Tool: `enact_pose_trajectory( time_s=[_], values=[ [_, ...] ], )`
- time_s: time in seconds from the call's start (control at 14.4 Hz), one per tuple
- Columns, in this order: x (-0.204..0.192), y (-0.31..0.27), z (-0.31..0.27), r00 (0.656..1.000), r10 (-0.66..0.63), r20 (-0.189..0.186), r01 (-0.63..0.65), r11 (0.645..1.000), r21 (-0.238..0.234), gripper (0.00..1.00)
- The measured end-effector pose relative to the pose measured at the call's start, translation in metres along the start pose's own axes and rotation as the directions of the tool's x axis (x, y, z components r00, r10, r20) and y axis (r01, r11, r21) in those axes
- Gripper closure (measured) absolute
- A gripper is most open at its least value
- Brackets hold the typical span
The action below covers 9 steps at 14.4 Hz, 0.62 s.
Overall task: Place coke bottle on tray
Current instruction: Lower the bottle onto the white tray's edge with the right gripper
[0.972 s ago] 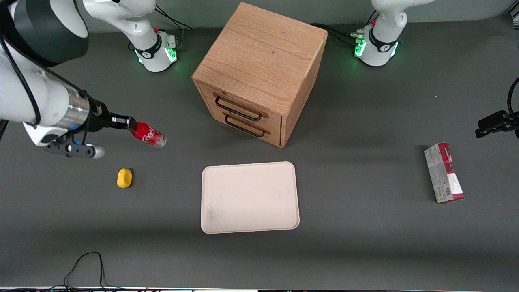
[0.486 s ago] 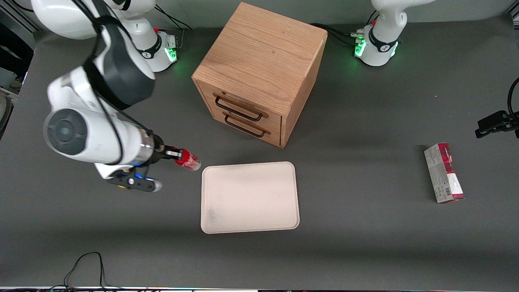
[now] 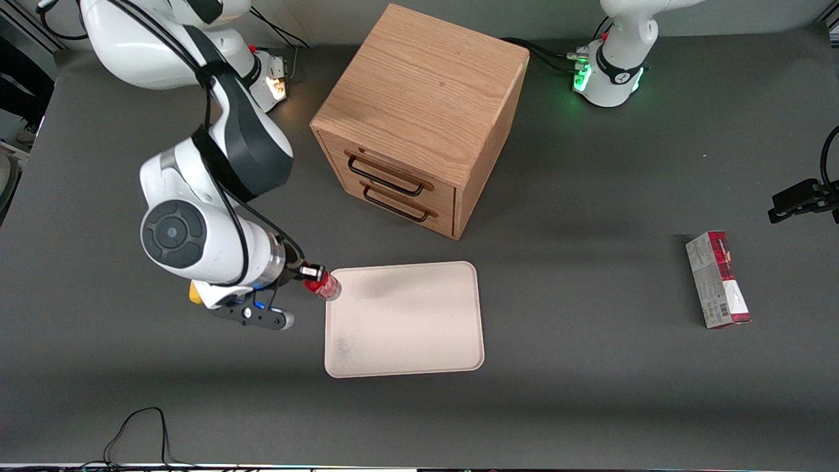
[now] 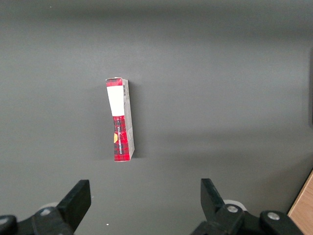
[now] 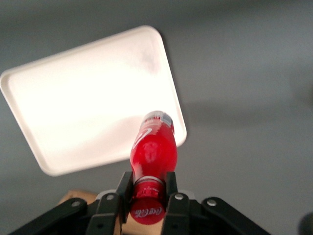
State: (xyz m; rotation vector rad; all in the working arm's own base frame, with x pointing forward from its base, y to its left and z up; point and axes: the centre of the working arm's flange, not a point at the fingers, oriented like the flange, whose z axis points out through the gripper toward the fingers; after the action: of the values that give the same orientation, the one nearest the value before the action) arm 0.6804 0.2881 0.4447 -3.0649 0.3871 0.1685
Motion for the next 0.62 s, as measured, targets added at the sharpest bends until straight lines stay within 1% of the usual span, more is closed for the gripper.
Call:
enact_pose_trajectory(
  time_s=[0.14, 0.28, 0.49, 0.62],
  values=[
    [0.018, -0.004, 0.026, 0.999, 0.016, -0.04, -0.015, 1.0, 0.024, 0.69],
    [0.032, -0.008, 0.051, 0.997, 0.024, -0.071, -0.021, 0.999, 0.035, 0.69],
    [0.045, -0.01, 0.073, 0.994, 0.037, -0.104, -0.031, 0.998, 0.058, 0.69],
    [0.051, -0.007, 0.081, 0.992, 0.044, -0.114, -0.037, 0.997, 0.062, 0.69]
  ],
)
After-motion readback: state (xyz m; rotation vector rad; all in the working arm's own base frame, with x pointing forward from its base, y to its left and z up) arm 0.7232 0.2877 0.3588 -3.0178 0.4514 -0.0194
